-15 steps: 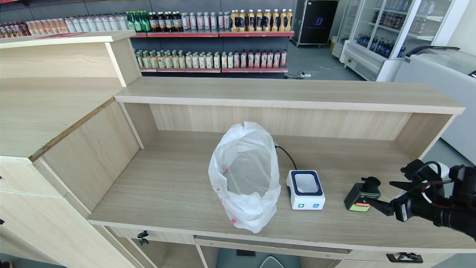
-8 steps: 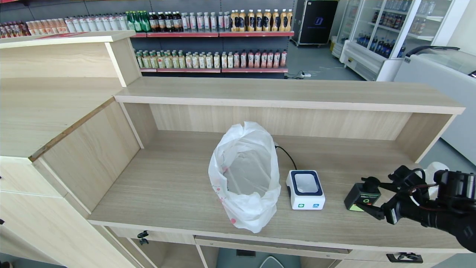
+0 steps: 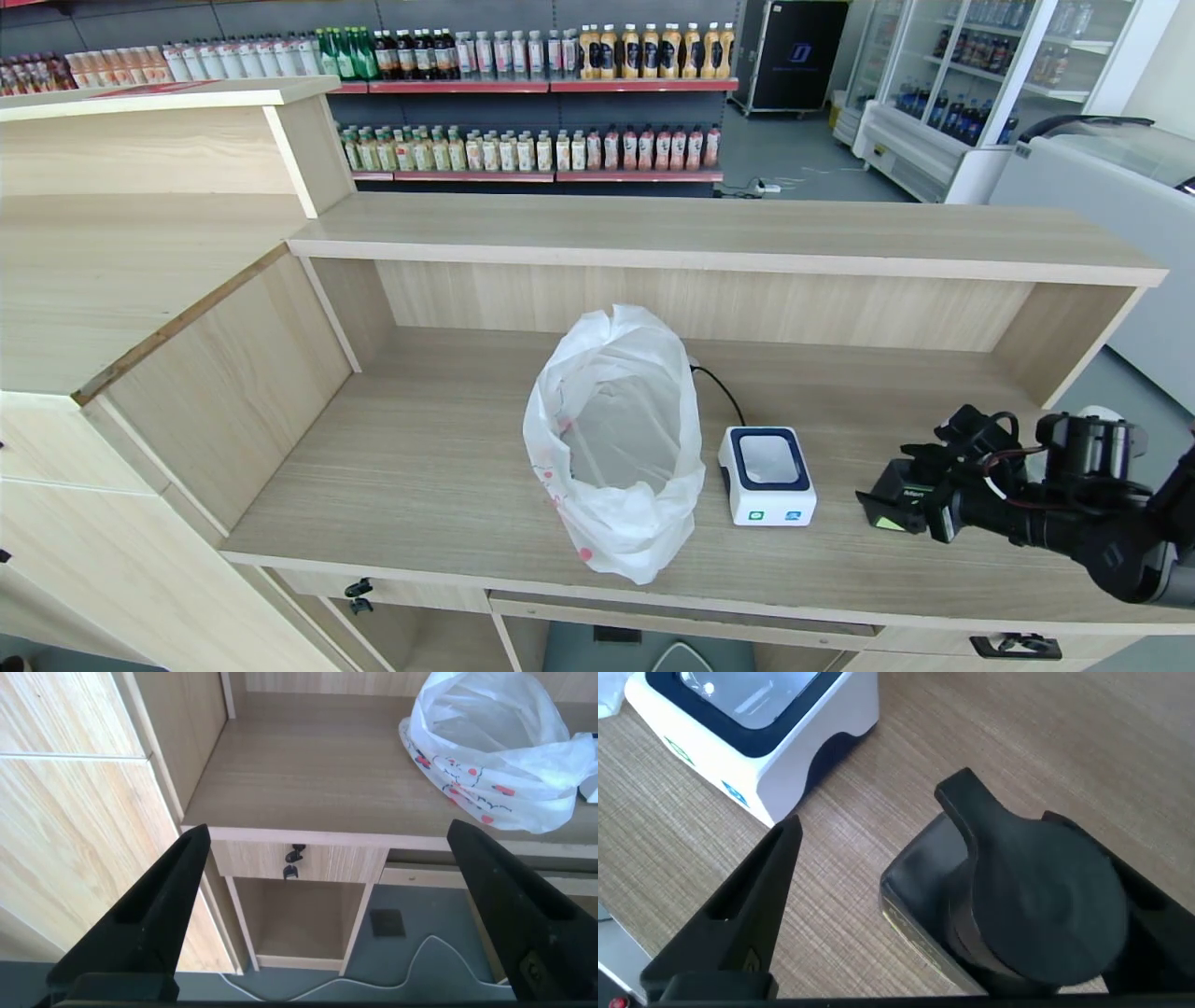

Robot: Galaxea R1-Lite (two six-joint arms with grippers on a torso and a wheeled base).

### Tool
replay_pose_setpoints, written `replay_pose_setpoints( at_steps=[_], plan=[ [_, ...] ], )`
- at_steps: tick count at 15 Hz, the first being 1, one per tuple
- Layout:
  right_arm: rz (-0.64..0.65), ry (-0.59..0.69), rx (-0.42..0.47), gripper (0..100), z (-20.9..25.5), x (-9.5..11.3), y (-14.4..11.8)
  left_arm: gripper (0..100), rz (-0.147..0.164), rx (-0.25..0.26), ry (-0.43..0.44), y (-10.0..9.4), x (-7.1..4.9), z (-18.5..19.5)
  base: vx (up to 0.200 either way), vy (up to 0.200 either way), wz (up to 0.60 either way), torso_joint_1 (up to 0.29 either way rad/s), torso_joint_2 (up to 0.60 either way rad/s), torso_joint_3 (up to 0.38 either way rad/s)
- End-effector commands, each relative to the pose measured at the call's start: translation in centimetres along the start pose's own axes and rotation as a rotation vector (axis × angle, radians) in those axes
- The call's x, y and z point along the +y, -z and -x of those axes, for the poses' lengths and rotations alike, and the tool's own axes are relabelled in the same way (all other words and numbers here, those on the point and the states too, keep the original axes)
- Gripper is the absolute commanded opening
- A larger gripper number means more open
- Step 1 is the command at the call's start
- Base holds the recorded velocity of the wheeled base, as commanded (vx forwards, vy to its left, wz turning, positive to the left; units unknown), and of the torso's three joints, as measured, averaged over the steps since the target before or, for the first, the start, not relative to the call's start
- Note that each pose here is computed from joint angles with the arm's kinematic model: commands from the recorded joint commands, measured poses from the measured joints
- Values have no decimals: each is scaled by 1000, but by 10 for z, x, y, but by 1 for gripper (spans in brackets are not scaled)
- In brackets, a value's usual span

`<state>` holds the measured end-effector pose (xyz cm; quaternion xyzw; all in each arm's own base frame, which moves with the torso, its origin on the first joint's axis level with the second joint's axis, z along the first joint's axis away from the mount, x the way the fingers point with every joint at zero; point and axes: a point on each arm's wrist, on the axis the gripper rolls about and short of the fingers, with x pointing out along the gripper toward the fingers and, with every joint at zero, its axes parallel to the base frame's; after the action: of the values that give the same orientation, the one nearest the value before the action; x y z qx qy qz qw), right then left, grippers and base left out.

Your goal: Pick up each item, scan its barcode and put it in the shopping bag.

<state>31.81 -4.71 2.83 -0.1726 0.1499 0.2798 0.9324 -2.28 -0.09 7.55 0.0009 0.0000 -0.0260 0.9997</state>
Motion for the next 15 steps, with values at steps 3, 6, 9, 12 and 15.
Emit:
replay_pose_setpoints(
  at_steps=[3, 6, 9, 12, 15],
  plan=[
    [-15, -46, 10, 100, -11, 6, 7, 100, 0, 2, 0, 0, 0, 0, 0, 0, 0, 0, 0, 0],
    [-27, -74, 20, 100, -14, 11, 13, 100, 0, 2, 0, 0, 0, 0, 0, 0, 0, 0, 0, 0],
    [-30, -78, 23, 100, -17, 11, 16, 100, 0, 2, 0, 0, 0, 0, 0, 0, 0, 0, 0, 0],
    [-36, -82, 30, 100, -19, 11, 20, 100, 0, 2, 0, 0, 0, 0, 0, 0, 0, 0, 0, 0],
    [-35, -88, 29, 100, -23, 11, 21, 100, 0, 2, 0, 0, 0, 0, 0, 0, 0, 0, 0, 0]
  ],
)
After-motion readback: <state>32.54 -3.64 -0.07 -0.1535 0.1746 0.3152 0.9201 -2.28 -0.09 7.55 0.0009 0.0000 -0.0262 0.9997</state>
